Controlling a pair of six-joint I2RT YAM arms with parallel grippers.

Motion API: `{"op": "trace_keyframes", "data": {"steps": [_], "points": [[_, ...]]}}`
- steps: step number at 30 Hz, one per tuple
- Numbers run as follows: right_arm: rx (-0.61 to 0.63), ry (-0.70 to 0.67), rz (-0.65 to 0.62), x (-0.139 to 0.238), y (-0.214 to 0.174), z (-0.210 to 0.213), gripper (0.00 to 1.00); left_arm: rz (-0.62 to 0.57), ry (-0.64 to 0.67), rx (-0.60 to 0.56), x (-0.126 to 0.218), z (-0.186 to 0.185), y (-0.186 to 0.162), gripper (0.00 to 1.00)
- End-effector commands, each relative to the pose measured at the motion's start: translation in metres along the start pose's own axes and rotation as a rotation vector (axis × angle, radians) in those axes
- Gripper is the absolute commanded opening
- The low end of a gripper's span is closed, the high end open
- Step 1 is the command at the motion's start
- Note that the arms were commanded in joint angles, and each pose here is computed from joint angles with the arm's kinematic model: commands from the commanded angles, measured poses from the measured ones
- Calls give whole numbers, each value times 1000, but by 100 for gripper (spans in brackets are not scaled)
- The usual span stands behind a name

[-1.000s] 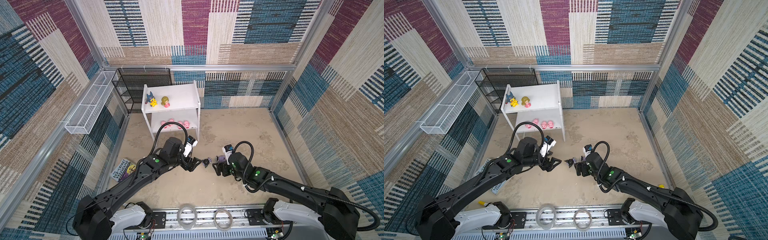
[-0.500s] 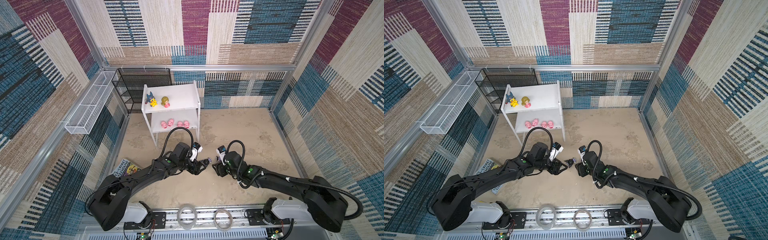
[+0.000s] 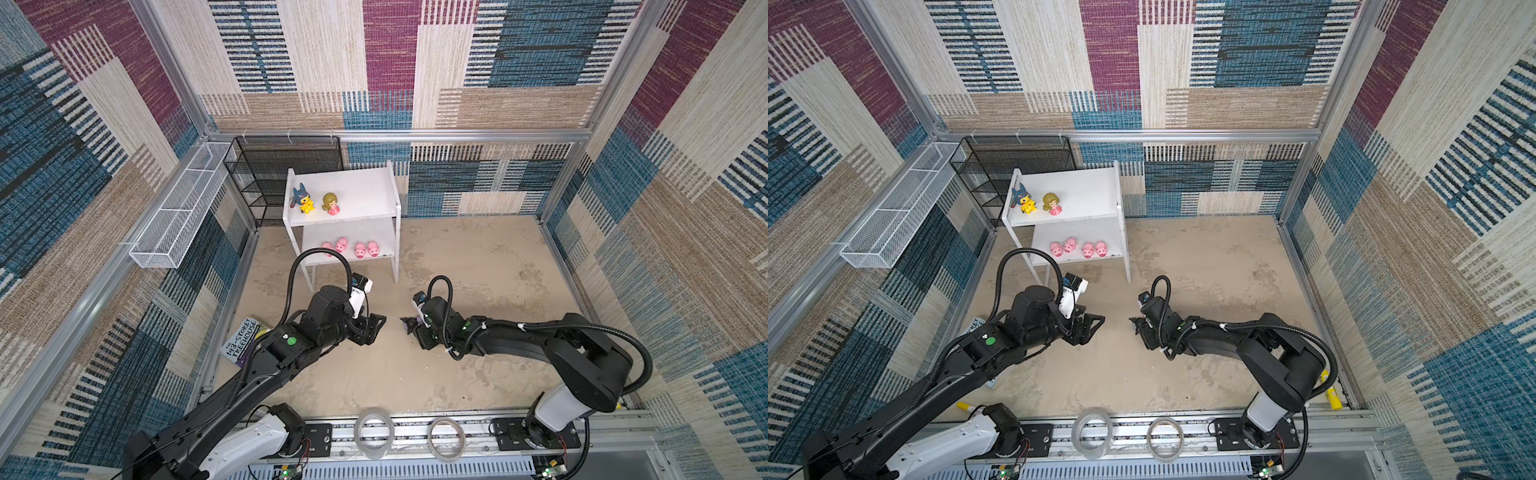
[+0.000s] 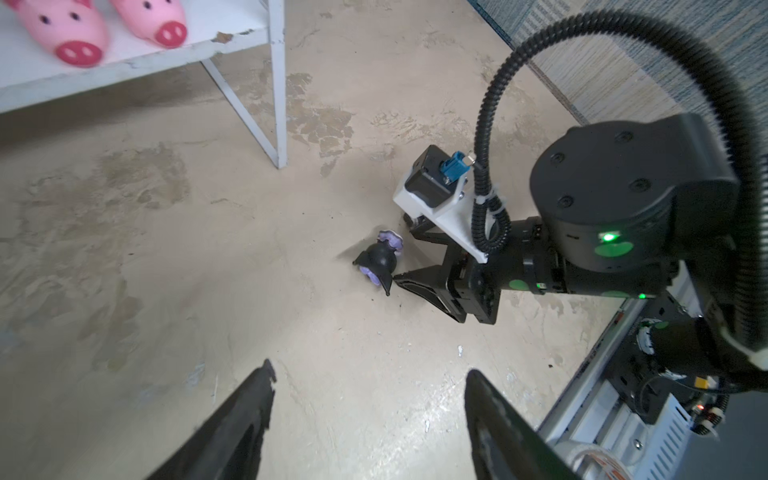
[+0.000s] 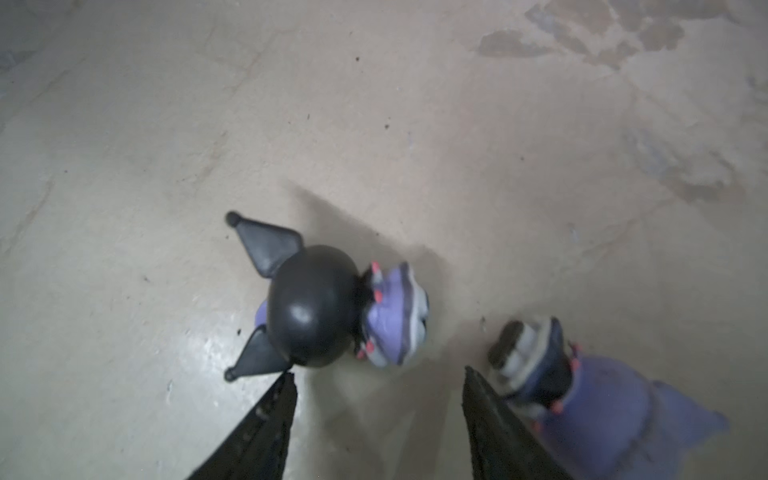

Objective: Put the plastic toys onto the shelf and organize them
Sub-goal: 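Lower the right gripper onto the black-and-purple Kuromi figurine and close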

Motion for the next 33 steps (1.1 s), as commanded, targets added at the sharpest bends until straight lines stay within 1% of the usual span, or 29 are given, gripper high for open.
{"op": "trace_keyframes", "data": {"steps": [1, 4, 6, 10, 15, 18, 23, 26, 28, 31, 33], "points": [[66, -41, 0, -8, 8, 7, 68, 17, 71, -28, 13, 9, -2, 75], [72, -26, -28, -11, 16, 13, 73, 2, 81, -39, 21, 11, 0, 76], [87, -46, -27, -12, 15, 11, 76, -2, 85, -42, 23, 12, 0, 76], [135, -56, -13, -15, 13, 6, 78, -5, 87, -45, 25, 12, -1, 77], [195, 10, -8, -6, 19, 4, 77, -4, 91, -44, 26, 13, -1, 77], [237, 52, 3, 4, 19, -1, 81, -15, 99, -43, 28, 14, -1, 77], [370, 148, -53, 12, 20, 1, 83, -41, 93, -47, 30, 13, 3, 77], [429, 160, -81, 8, 26, -1, 81, -34, 93, -51, 31, 12, 5, 77], [479, 150, -120, 6, 31, -1, 80, -31, 100, -55, 34, 13, 5, 77], [528, 145, -176, 3, 38, -4, 79, -50, 107, -65, 43, 13, 6, 77], [555, 147, -191, -1, 40, -6, 79, -55, 103, -75, 48, 13, 6, 78]]}}
Point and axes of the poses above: each gripper's point midway between its finger pads, its own x axis back along the fingers, its own z axis along the line the jaws close on, y = z × x, the point moved 5 cm from there along x, back along the fingers, and after that the axes turned 3 degrees about x, right-handed, at the moved point
